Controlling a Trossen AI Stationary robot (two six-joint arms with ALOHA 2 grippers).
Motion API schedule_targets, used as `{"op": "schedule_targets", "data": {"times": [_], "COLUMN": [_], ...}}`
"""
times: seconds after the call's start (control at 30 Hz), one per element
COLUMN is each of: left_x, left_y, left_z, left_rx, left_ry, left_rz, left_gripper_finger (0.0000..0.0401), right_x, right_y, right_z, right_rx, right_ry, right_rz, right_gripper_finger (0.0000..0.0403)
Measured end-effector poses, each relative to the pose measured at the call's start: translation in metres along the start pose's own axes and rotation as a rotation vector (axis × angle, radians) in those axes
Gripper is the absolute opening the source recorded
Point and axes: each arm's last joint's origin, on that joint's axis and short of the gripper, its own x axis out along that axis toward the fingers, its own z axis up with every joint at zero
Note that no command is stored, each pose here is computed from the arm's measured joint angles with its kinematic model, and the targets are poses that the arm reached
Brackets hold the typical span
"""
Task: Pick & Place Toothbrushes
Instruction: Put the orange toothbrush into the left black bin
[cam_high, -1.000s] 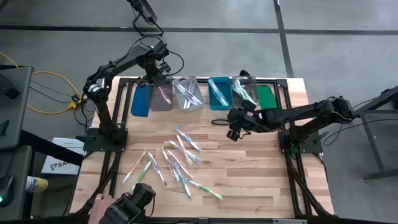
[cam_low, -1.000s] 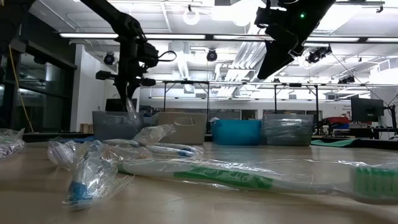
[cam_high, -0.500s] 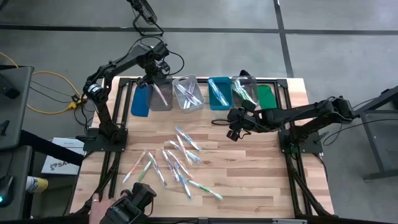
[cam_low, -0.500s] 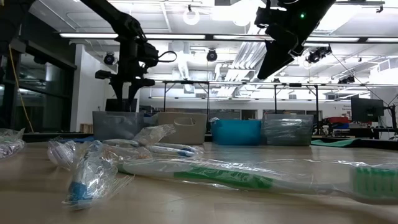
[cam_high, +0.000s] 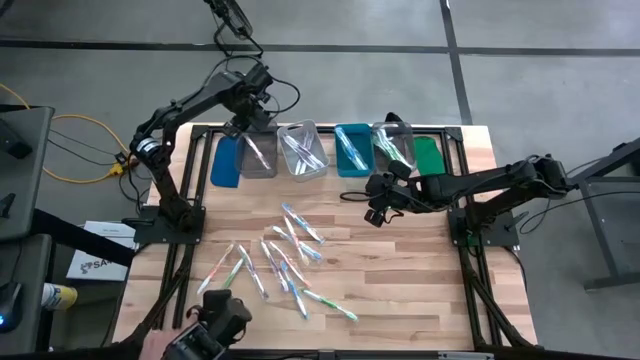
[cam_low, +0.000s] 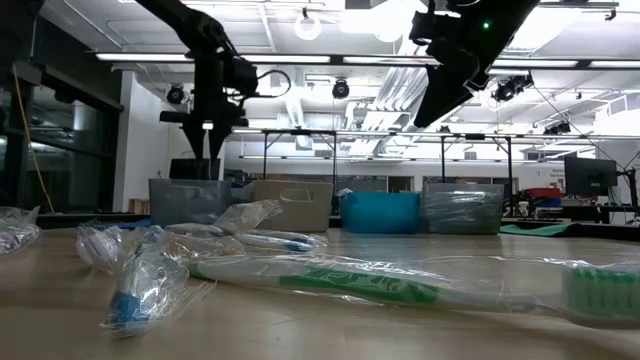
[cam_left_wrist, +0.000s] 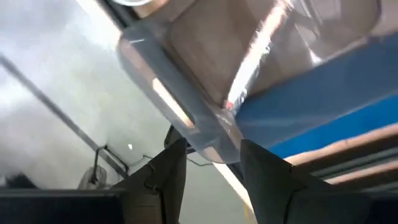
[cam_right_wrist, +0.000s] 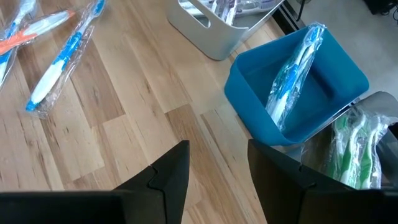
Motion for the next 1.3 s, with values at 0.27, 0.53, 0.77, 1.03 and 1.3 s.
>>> {"op": "schedule_targets", "data": {"times": [0.27, 0.53, 0.77, 1.03, 1.3], "left_x": [-0.025, -0.042, -0.048, -0.052, -0.048], "left_y": [-0.007, -0.023, -0.041, -0.063, -0.101], "left_z": [0.006, 0.018, 0.039, 0.062, 0.079], "left_rx": [-0.137, -0.235, -0.233, -0.203, -0.216], "left_ry": [-0.105, -0.194, -0.225, -0.324, -0.338], "left_rz": [0.057, -0.017, -0.184, -0.299, -0.304], "left_gripper_finger": [0.0148, 0.0148, 0.0148, 0.0148, 0.0148], "right_x": [0.000, 0.000, 0.000, -0.003, -0.010], "right_y": [0.000, 0.001, 0.000, 0.004, 0.014], "right_z": [0.000, 0.000, -0.002, -0.009, -0.014], "right_rx": [0.021, 0.028, 0.026, 0.021, 0.003], "right_ry": [0.001, 0.011, 0.031, 0.078, 0.080], "right_rz": [0.000, 0.026, 0.028, 0.038, 0.063], "right_gripper_finger": [0.0155, 0.0155, 0.0155, 0.0155, 0.0155]}}
